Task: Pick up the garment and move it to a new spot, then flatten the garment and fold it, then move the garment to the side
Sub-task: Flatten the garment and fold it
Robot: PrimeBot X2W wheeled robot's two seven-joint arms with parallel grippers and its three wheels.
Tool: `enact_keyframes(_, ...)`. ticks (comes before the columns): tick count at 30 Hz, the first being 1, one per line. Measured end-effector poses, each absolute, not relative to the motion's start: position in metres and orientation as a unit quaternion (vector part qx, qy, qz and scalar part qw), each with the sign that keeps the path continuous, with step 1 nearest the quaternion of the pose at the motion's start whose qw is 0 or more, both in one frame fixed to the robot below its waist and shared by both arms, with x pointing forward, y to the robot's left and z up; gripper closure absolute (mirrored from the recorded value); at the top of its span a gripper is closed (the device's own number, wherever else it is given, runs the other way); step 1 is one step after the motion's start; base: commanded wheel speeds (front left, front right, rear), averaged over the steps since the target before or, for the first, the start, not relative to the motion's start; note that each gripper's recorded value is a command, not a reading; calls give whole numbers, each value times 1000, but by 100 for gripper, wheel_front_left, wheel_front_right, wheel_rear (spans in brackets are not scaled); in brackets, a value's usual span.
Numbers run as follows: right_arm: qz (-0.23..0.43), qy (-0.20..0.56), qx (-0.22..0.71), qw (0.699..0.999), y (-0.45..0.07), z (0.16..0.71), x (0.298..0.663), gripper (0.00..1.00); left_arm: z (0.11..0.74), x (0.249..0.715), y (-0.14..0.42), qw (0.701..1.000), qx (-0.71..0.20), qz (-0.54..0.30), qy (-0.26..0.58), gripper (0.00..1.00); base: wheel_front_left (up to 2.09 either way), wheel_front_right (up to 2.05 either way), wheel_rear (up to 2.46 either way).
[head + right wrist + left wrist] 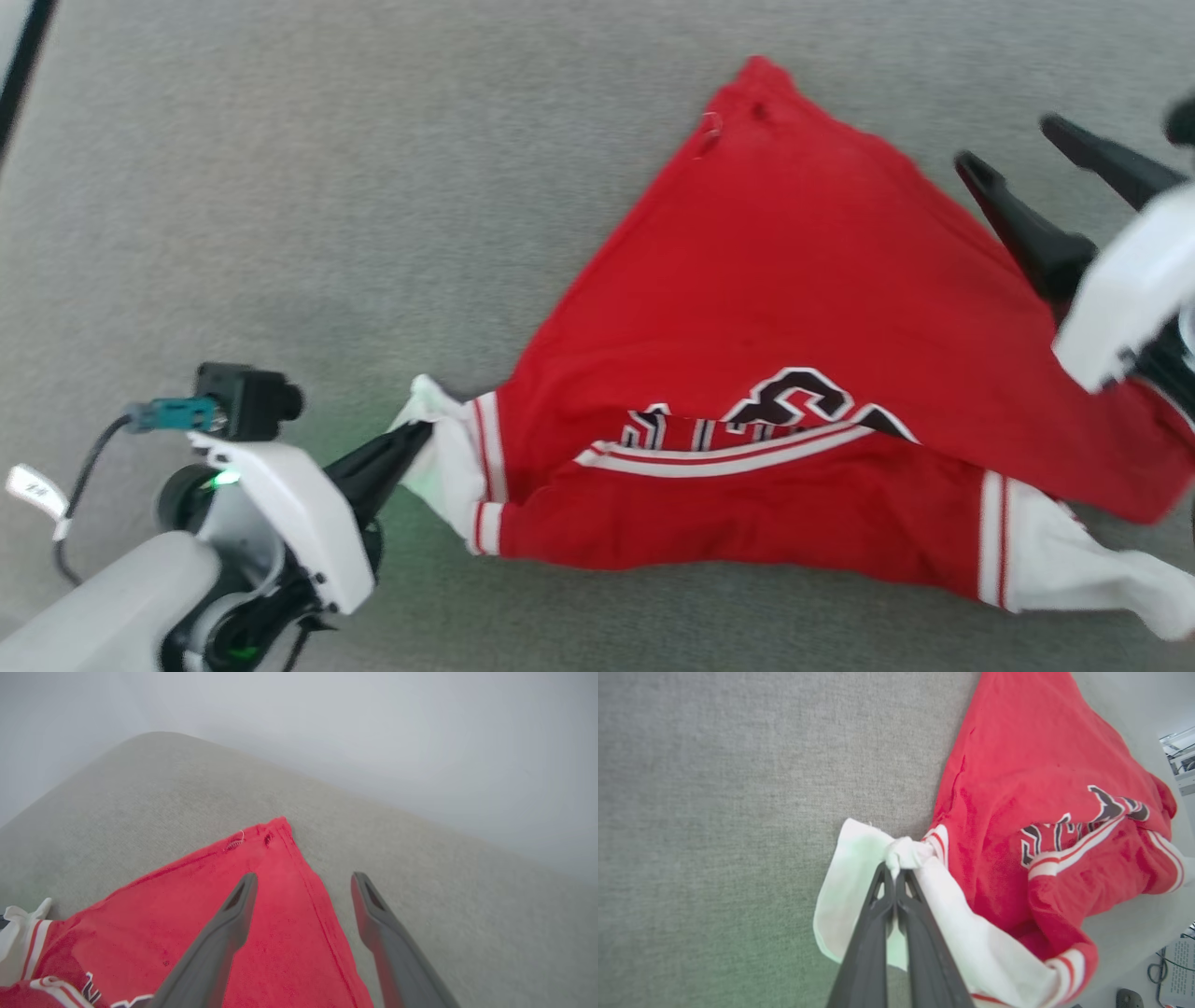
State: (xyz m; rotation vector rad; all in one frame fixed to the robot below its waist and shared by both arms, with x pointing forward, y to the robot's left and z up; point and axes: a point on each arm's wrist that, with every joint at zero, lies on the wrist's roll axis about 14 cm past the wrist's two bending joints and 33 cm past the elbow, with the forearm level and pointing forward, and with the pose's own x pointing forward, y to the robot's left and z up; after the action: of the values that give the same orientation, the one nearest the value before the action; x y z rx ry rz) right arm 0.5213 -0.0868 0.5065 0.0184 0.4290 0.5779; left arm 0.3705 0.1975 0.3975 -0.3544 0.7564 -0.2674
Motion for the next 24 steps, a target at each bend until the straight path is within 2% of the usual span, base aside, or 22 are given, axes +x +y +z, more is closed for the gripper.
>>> enact_keyframes(5,326,205,4,923,-44,501,556,0,396,366,194,904,-172,-133,367,100,0,0,0)
enact_keyframes(12,356,267,-34,895,-2,460,589,0,394,362,193,905,-179,-130,364,100,0,0,0)
enact_keyframes(19,365,406,-118,830,11,387,581,0,389,355,202,904,-186,-110,369,100,0,0,0)
enact_keyframes(24,364,458,-156,796,10,371,577,0,384,348,206,902,-191,-99,374,100,0,0,0)
